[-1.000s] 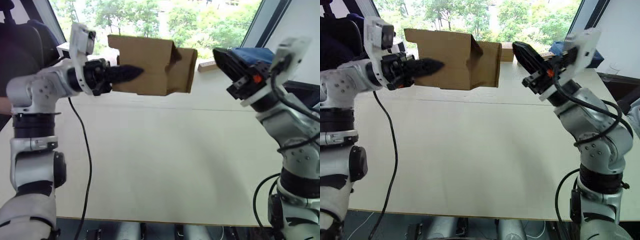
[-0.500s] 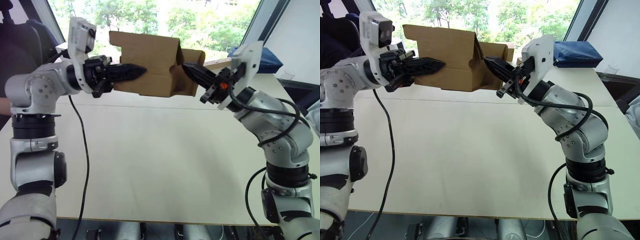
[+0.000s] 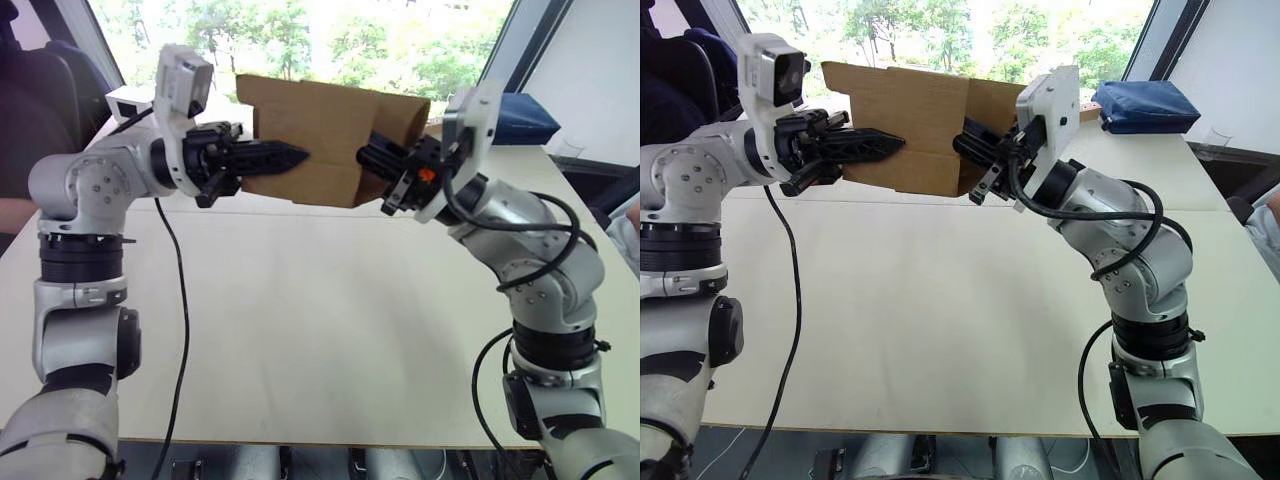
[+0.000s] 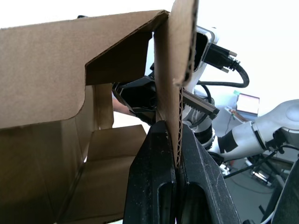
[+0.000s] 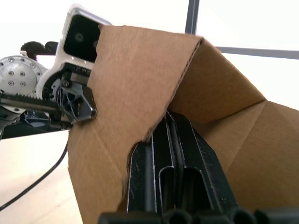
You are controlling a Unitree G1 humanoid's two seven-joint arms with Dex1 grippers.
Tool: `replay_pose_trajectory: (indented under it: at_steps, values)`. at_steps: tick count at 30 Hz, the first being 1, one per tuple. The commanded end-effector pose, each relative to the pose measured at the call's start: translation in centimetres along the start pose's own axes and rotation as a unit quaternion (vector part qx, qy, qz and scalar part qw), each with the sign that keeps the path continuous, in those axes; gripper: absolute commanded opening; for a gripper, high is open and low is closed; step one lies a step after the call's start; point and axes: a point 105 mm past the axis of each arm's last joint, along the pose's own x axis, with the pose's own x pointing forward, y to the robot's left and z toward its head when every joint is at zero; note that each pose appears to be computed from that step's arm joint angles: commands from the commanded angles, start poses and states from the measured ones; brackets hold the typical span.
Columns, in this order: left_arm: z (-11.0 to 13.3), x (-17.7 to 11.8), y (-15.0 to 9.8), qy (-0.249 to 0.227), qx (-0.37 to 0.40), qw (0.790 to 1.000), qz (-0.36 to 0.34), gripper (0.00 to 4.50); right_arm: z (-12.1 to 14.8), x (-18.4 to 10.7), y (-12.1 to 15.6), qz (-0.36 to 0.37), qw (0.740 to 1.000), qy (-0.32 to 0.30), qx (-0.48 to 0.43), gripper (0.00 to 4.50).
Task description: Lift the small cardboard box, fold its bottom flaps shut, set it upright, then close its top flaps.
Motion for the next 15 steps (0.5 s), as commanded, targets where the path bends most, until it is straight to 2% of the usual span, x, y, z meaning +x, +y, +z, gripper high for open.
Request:
replay_pose_trajectory:
  at_steps: [1, 8, 15]
  values:
    - [0.7, -0.3, -0.1, -0.008, 0.020, 1.000, 0.008, 0.00, 1.8, 0.0, 0.6, 0.014, 0.999, -0.025, -0.033, 0.02]
    - [1.1, -1.2, 0.7, -0.021, 0.026, 0.999, 0.035, 0.00, 1.2, -2.5, 0.0, 0.001, 0.997, 0.026, -0.069, 0.02]
    - [1.2, -1.6, 0.9, -0.032, 0.024, 0.998, 0.041, 0.00, 1.6, -5.2, -0.3, -0.014, 0.997, 0.057, -0.055, 0.02]
